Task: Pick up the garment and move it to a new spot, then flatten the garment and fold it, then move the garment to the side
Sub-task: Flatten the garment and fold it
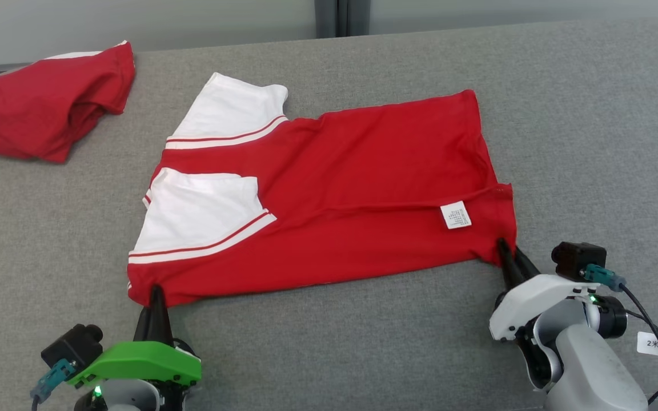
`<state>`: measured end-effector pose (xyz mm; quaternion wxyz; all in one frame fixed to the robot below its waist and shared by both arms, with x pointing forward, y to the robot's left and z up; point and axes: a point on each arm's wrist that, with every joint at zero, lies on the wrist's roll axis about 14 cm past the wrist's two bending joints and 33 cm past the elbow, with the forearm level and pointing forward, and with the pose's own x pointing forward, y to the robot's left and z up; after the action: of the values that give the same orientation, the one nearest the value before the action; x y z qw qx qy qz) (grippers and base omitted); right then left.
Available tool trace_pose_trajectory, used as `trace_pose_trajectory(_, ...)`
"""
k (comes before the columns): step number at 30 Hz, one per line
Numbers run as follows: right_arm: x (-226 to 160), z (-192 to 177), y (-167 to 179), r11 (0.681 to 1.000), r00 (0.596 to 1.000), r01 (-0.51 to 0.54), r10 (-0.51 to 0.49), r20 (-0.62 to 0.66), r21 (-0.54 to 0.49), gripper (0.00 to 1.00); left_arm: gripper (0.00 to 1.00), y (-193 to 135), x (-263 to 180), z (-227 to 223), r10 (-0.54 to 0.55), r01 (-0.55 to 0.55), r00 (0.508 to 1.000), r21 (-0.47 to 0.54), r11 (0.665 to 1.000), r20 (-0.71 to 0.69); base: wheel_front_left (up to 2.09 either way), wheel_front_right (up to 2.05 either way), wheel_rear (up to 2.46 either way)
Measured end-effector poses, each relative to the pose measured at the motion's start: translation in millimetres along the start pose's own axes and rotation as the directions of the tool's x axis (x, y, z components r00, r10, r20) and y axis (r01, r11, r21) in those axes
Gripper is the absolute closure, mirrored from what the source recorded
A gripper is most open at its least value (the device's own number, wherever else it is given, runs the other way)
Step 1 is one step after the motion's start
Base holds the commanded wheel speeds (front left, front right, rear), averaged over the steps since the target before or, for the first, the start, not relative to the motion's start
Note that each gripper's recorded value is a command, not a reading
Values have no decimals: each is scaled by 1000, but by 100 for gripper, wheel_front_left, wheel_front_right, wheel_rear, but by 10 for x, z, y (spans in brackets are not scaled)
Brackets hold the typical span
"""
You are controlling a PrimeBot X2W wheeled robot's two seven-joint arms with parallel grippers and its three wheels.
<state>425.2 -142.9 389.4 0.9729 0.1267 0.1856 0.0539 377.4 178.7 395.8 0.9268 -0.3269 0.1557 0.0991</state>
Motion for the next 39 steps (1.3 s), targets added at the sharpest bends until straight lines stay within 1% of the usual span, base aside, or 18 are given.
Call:
trace_pose_trajectory(7, -51, 319, -159, 999, 992, 48, -45, 117, -17, 100, 100, -153, -73, 108, -64, 65, 997, -18, 998, 45, 0, 0, 0)
trace_pose_trajectory(11, -224, 246, -281, 996, 991, 81, -78, 109, -23, 100, 100, -102, -206, -38, -56, 56, 998, -38, 998, -2, 0, 0, 0)
trace_pose_trajectory(18, -480, 22, -381, 994, 993, 111, -111, 49, 2, 100, 100, 160, -388, -356, 32, -37, 995, -55, 998, -99, 0, 0, 0)
trace_pose_trajectory(19, -496, 4, -385, 994, 993, 113, -113, 42, 5, 100, 95, 181, -393, -383, 40, -47, 993, -57, 997, -107, 0, 0, 0)
trace_pose_trajectory(20, -507, -9, -386, 994, 993, 113, -113, 38, 5, 95, 64, 197, -397, -400, 47, -53, 993, -54, 997, -110, 0, 0, 0)
trace_pose_trajectory(21, -516, -17, -386, 994, 993, 113, -114, 36, 7, 64, 8, 204, -399, -407, 49, -55, 993, -53, 997, -109, 0, 0, 0)
trace_pose_trajectory(22, -526, -22, -391, 993, 993, 115, -116, 35, 14, 19, 0, 211, -398, -403, 52, -57, 993, -53, 997, -104, 0, 0, 0)
trace_pose_trajectory(23, -535, -22, -398, 993, 992, 118, -118, 35, 15, 0, 0, 219, -395, -387, 56, -61, 994, -54, 997, -95, 0, 0, 0)
trace_pose_trajectory(26, -555, 25, -462, 991, 989, 135, -136, 50, 16, 0, 0, 307, -392, -275, 80, -82, 995, -44, 996, -55, 0, 0, 0)
trace_pose_trajectory(29, -559, 111, -487, 990, 987, 142, -142, 77, 11, 0, 0, 355, -336, -41, 73, -73, 997, 9, 997, 9, 0, 0, 0)
trace_pose_trajectory(31, -557, 183, -500, 989, 985, 146, -145, 98, 0, 0, 0, 297, -255, 115, 42, -45, 998, 58, 997, 41, 0, 0, 0)
trace_pose_trajectory(33, -539, 267, -500, 989, 982, 145, -143, 120, -10, 0, 0, 102, -97, 317, -32, 23, 997, 133, 991, 66, 0, 0, 0)
trace_pose_trajectory(35, -501, 341, -478, 990, 982, 139, -134, 134, -22, 0, 0, -131, 60, 503, -112, 93, 991, 213, 973, 79, 0, 0, 0)
trace_pose_trajectory(36, -469, 384, -459, 991, 982, 133, -127, 141, -30, 0, 0, -272, 147, 589, -158, 132, 985, 266, 955, 77, 0, 0, 0)
trace_pose_trajectory(38, -402, 465, -415, 992, 982, 120, -111, 156, -45, 0, 0, -518, 303, 723, -229, 194, 971, 339, 921, 65, 0, 0, 0)
trace_pose_trajectory(39, -357, 506, -386, 992, 981, 111, -101, 163, -52, 0, 0, -647, 395, 782, -261, 223, 964, 381, 897, 51, 0, 0, 0)
